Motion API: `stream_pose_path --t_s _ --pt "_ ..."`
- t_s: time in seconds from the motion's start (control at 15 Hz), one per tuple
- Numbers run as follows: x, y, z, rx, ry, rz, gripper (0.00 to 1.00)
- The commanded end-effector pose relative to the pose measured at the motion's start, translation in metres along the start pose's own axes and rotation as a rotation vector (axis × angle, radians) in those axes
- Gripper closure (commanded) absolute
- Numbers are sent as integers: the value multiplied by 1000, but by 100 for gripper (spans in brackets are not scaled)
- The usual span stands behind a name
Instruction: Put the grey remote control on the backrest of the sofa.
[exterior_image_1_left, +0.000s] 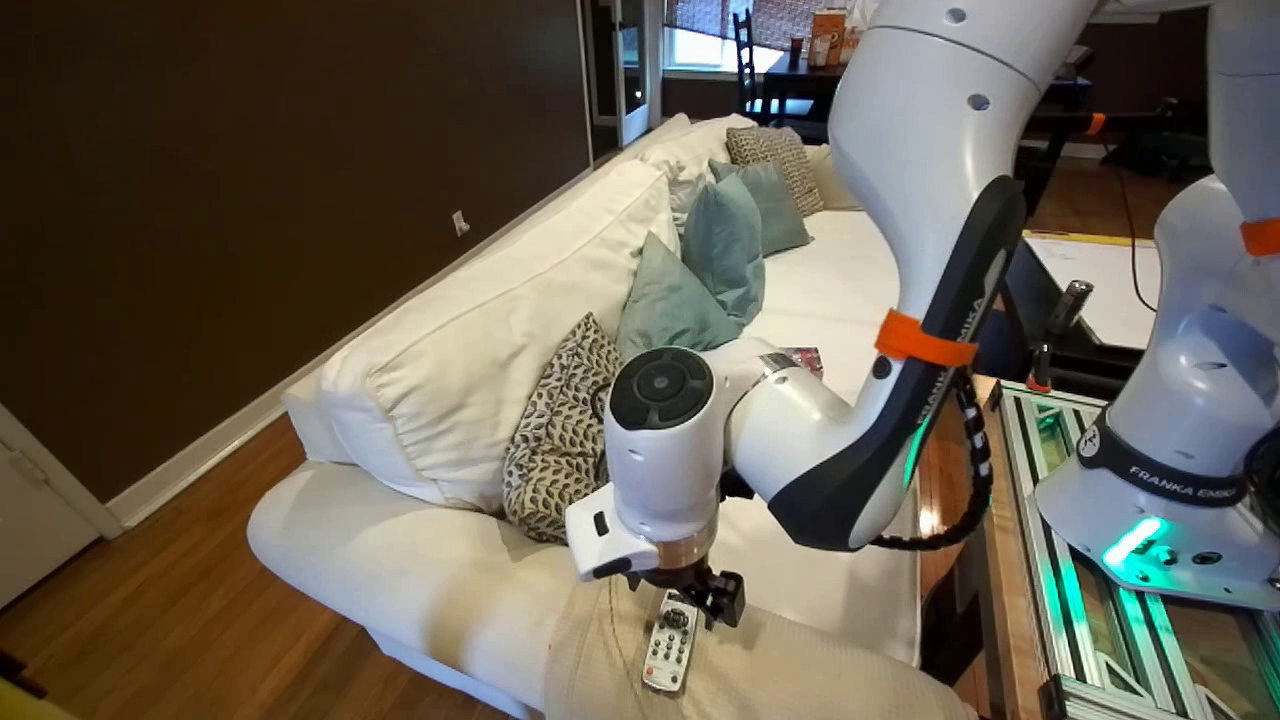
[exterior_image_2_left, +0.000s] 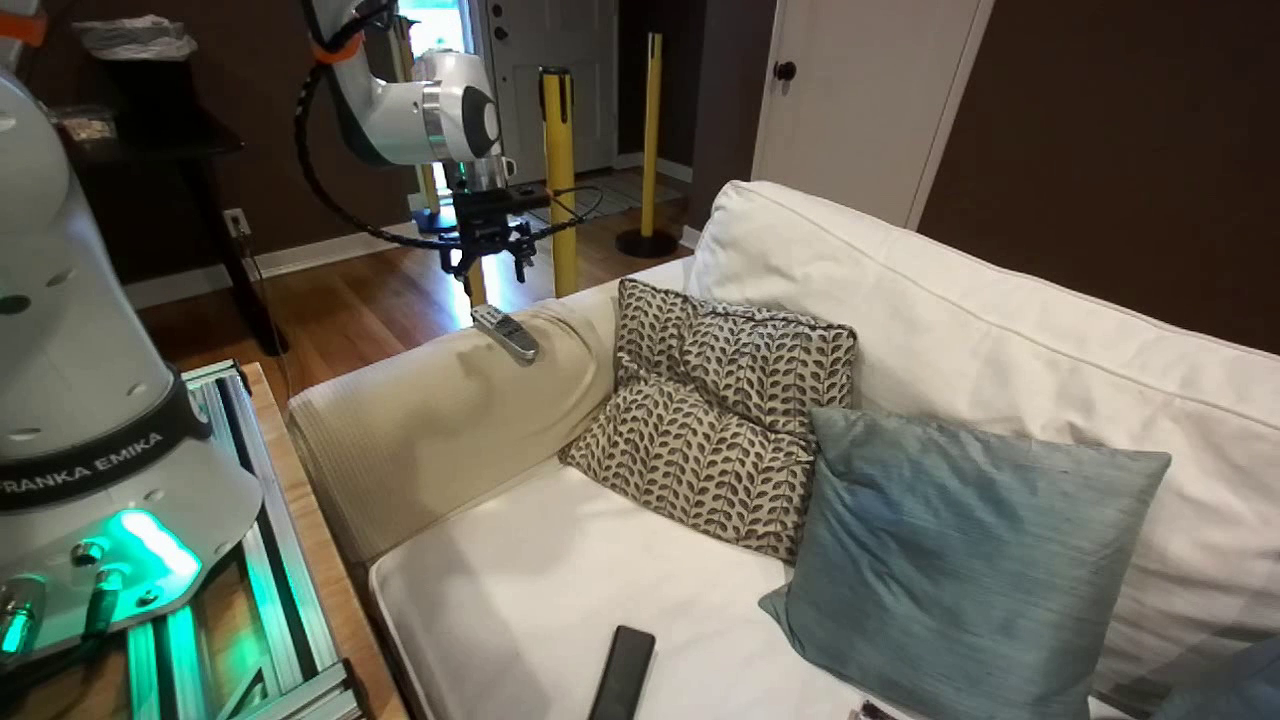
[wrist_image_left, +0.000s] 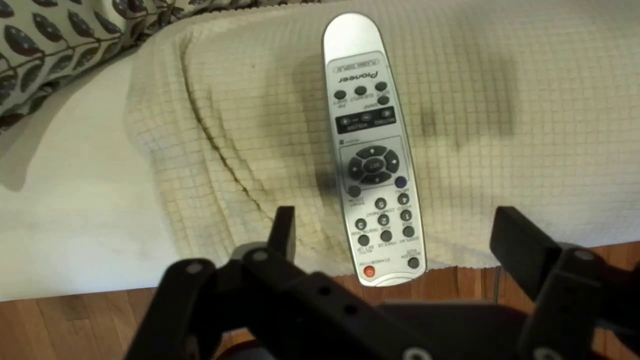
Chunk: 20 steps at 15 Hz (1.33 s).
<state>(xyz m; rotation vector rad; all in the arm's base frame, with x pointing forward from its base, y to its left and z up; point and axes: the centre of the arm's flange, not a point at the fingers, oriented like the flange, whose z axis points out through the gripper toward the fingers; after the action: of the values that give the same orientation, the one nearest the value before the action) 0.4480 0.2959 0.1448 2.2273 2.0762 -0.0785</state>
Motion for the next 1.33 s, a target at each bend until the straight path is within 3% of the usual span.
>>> stream_pose_path --t_s 0.0,0.6,1.2,1.27 --pt "6 -6 26 -7 19 -29 0" --pt "10 -8 61 8 -11 -64 0" --pt "12 10 77 4 -1 -13 0" --pt "13 12 78 5 1 -13 6"
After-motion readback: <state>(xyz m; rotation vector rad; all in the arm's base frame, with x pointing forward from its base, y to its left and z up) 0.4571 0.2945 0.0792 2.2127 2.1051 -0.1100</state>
